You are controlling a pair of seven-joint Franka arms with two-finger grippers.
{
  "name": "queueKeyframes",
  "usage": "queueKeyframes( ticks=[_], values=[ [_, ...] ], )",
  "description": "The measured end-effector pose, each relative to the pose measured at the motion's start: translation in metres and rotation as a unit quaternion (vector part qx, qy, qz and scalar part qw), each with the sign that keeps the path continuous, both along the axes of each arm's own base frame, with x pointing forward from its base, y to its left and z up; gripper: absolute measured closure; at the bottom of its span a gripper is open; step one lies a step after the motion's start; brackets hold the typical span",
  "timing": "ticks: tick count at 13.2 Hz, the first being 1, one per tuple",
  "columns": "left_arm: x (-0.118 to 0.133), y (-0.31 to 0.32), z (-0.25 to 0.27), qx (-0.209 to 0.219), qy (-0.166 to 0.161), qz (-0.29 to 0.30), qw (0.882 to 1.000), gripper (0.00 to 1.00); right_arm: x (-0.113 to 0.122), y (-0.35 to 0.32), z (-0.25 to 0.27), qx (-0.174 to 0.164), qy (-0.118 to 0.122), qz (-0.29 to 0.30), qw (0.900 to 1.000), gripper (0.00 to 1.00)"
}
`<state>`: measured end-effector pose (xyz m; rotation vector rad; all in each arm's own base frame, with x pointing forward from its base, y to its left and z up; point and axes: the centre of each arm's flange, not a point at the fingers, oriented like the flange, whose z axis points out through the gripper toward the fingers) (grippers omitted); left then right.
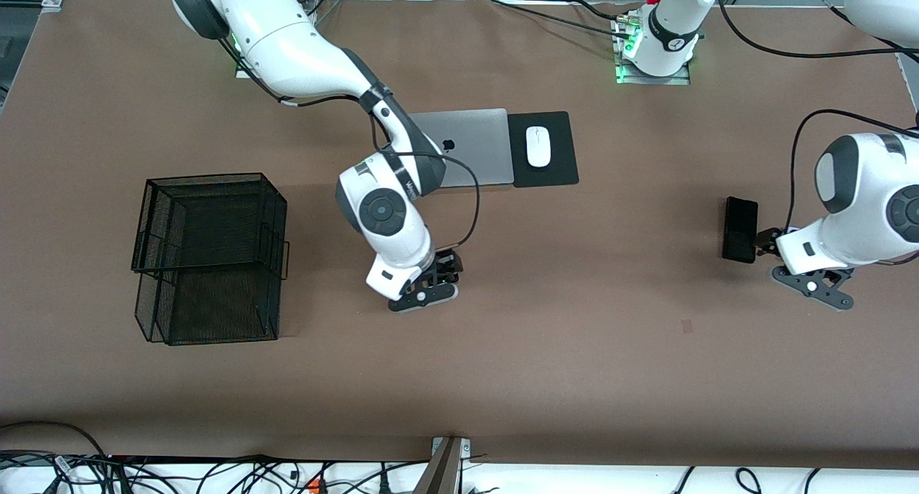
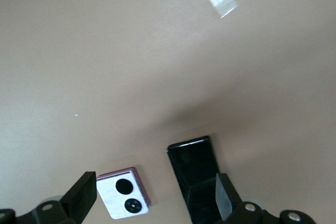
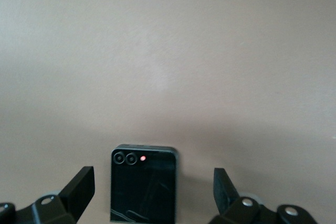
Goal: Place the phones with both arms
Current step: 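Grasp the flip phone with the right gripper while the left grasps the bar phone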
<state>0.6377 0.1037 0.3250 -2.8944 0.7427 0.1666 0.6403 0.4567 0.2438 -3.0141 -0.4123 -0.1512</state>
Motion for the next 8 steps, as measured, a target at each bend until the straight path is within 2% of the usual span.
queueKeyframes(
  ticks=[2, 5, 8],
  values=[
    [-0.013, 0.018, -0.023, -0.01, -0.009, 0.011, 1.0, 0.0, -0.008, 0.008, -0.013, -0.005, 0.007, 0.008, 1.0, 0.0],
    [-0.036, 0.029, -0.058, -0.056, -0.02, 0.055, 0.997, 0.0, -0.014, 0.01, -0.031, -0.013, 0.017, 0.011, 1.0, 0.0],
    [-0.056, 0.028, -0.082, -0.073, -0.025, 0.084, 0.993, 0.0, -0.018, 0.009, -0.04, -0.018, 0.024, 0.012, 0.999, 0.0]
  ],
)
